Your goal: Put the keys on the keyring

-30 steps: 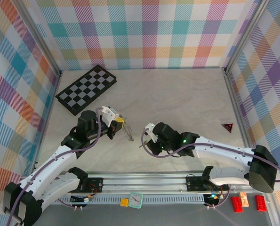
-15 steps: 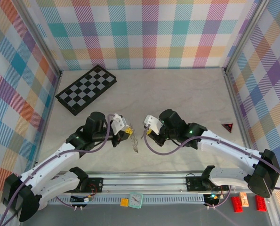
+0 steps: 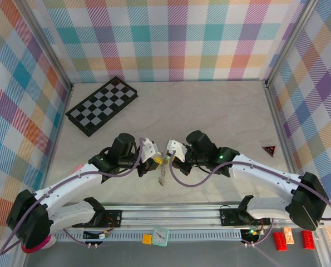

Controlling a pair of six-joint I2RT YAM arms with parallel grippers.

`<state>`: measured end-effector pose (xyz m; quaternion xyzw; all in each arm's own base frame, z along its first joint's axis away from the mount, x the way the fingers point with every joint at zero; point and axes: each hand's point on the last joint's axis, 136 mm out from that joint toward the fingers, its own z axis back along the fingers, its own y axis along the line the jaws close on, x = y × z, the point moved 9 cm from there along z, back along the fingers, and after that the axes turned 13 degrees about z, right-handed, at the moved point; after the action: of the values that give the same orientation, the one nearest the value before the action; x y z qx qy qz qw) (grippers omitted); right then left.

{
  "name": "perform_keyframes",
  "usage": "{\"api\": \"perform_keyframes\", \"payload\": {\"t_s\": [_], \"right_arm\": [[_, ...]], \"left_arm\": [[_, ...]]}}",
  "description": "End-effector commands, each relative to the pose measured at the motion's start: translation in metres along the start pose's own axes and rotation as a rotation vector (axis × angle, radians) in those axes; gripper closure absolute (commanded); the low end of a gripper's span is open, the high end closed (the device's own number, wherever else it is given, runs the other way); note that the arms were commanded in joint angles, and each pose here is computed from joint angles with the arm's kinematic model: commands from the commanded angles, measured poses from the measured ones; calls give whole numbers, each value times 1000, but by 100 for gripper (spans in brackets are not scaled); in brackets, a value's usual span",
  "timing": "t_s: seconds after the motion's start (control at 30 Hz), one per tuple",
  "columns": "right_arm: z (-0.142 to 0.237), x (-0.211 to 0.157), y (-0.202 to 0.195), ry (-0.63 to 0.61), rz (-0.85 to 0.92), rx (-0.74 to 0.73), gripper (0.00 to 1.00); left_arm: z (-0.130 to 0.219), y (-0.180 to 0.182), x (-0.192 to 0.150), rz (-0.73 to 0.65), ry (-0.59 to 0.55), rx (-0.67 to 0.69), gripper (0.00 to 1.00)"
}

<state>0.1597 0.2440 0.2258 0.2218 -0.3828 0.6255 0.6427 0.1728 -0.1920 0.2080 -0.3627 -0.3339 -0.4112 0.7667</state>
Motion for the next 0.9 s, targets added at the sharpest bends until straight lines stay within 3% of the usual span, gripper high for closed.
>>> {"api": "perform_keyframes", "payload": {"t_s": [0.0,0.27,0.53,0.87], "right_arm": [[4,14,5,-150,-33,68,100],[2,14,5,-208,-94,62,100],[3,-5,0,-39,-80,-22,100],[13,4,1,-63,-32,7,100]], "left_arm": [[1,-6,17,-46,-74,-39,100],[0,-5,17,-40,-83,-41,100],[6,-8,18,-61,-104,-28,100],[2,-15,12,-147,-62,9,100]]}}
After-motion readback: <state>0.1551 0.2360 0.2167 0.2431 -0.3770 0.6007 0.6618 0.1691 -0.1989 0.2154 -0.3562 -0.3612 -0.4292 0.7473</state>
